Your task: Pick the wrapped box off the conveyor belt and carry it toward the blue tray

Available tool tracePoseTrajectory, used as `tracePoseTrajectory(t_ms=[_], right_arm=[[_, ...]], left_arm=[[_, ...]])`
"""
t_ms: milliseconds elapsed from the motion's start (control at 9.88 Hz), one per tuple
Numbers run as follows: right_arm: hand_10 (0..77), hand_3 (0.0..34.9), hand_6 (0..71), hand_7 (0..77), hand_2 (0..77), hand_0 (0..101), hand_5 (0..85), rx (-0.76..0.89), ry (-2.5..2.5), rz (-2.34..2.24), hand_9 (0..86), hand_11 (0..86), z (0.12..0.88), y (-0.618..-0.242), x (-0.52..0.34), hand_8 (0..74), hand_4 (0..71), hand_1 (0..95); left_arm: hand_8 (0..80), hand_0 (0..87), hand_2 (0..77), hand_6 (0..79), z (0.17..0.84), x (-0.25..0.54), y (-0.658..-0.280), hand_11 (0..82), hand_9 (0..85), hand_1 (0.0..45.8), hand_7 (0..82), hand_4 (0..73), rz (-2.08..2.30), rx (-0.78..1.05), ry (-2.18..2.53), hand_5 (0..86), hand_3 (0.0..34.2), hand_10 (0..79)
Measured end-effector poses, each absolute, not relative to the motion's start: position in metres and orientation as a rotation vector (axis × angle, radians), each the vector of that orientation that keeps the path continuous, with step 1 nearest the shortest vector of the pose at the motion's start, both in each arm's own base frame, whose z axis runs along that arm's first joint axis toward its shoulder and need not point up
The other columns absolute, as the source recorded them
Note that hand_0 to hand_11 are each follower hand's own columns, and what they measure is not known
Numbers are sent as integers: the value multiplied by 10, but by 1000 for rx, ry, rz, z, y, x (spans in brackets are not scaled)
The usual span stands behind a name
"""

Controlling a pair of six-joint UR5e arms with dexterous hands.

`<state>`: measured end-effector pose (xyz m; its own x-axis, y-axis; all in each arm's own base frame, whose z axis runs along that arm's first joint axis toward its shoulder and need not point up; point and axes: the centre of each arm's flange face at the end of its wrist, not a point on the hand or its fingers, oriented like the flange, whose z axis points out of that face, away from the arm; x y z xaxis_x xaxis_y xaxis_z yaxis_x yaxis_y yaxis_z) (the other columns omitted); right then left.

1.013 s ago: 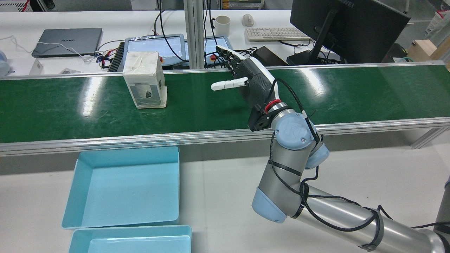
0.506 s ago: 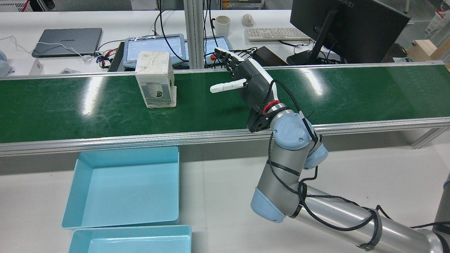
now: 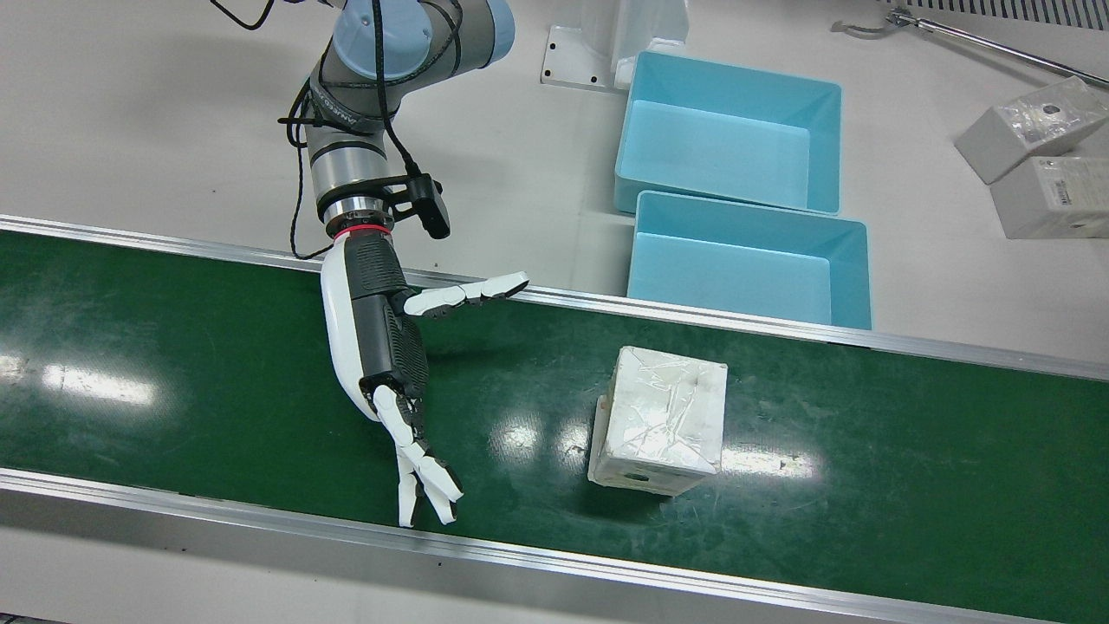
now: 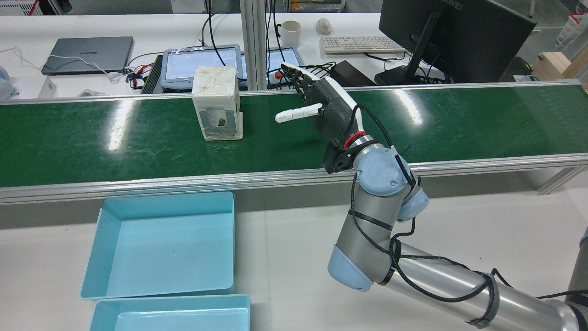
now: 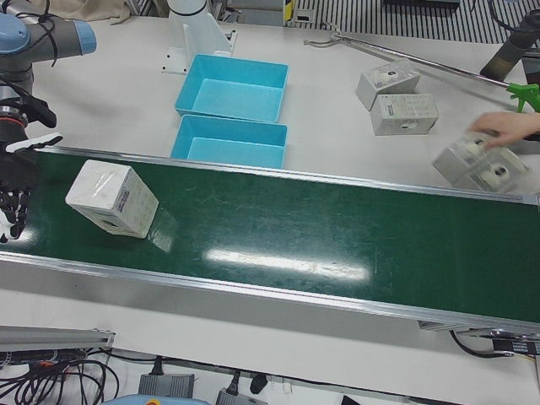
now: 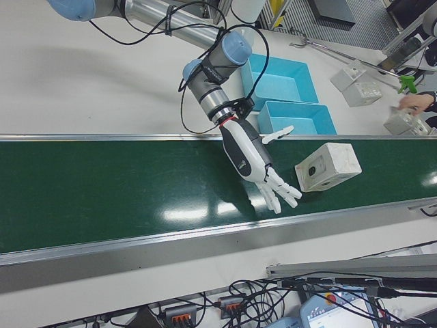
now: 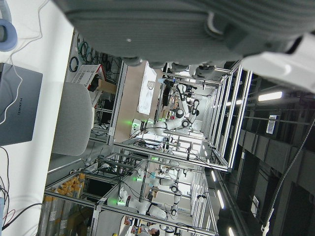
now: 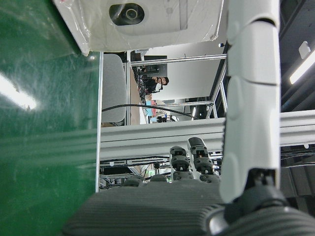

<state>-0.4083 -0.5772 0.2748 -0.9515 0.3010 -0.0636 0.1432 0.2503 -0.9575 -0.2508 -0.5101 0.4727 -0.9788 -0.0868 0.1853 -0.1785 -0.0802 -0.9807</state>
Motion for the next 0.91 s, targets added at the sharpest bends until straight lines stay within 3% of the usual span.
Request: tracePoseTrajectory(t_ms=[911], right_arm=[[0, 1, 16, 16, 49, 492, 115, -413, -2362, 1805, 11, 11, 280, -579, -412, 0, 93, 153]], left_arm=[[5, 0, 11, 5, 473, -251, -510, 5, 5, 0, 5, 0, 2243, 302, -2087, 11, 0, 5]])
